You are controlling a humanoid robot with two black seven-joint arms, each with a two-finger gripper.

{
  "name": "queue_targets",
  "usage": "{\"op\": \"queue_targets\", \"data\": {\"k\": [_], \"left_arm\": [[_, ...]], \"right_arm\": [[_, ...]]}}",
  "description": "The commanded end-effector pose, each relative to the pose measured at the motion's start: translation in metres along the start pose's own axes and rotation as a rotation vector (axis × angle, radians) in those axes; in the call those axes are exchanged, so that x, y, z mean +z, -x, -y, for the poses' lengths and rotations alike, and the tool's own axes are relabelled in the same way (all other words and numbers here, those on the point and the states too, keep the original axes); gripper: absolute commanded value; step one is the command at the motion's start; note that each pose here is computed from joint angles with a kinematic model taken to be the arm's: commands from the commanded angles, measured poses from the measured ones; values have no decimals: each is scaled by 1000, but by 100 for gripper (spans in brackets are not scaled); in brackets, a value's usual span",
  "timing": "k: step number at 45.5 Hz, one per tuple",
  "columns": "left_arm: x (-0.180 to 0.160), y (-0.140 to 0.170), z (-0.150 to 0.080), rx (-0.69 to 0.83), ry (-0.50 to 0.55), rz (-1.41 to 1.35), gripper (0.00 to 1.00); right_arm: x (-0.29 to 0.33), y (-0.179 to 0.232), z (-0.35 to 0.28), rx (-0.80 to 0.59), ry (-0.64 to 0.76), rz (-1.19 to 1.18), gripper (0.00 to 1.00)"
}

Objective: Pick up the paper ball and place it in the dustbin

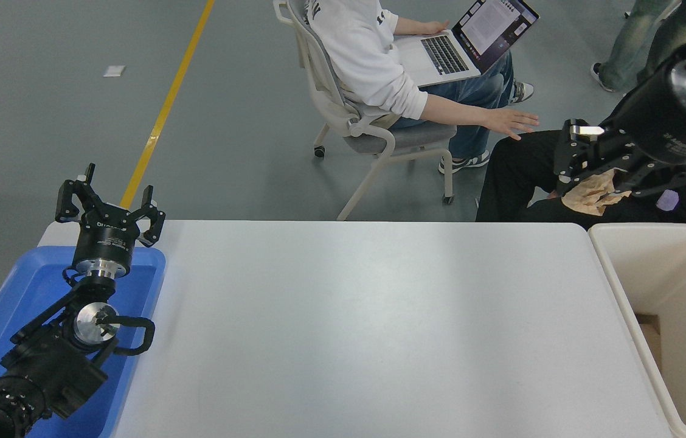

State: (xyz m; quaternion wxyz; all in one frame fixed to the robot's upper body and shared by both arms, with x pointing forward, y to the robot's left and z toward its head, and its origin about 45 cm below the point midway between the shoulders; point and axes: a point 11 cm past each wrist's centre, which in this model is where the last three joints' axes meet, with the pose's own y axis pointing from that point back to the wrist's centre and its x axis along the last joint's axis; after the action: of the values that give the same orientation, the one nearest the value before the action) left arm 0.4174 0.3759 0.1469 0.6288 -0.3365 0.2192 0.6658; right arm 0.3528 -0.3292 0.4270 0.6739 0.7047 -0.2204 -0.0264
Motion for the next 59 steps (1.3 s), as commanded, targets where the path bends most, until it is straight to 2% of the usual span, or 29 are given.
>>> {"op": "queue_targets", "data": {"k": [1,6,16,23,35,42,48,59], "left_arm": [[0,0,0,-1,1,0,99],[0,0,0,0,0,0,99],[1,0,0,1,1,1,99],[0,0,0,-1,1,0,99],[0,0,0,-1,1,0,99],[0,0,0,-1,0,-1,99],[0,0,0,0,0,0,99],[0,0,0,0,0,0,99]], "right_arm": [[88,-5,11,48,70,210,0],[129,-7,28,99,69,322,0],[202,-13,79,225,182,455,0],[226,3,136,276,228,497,0],[274,14,198,357,330,517,0],[270,32,256,342,309,512,0],[275,38,273,369,290,555,0],[269,33,299,459,322,466,0]]}}
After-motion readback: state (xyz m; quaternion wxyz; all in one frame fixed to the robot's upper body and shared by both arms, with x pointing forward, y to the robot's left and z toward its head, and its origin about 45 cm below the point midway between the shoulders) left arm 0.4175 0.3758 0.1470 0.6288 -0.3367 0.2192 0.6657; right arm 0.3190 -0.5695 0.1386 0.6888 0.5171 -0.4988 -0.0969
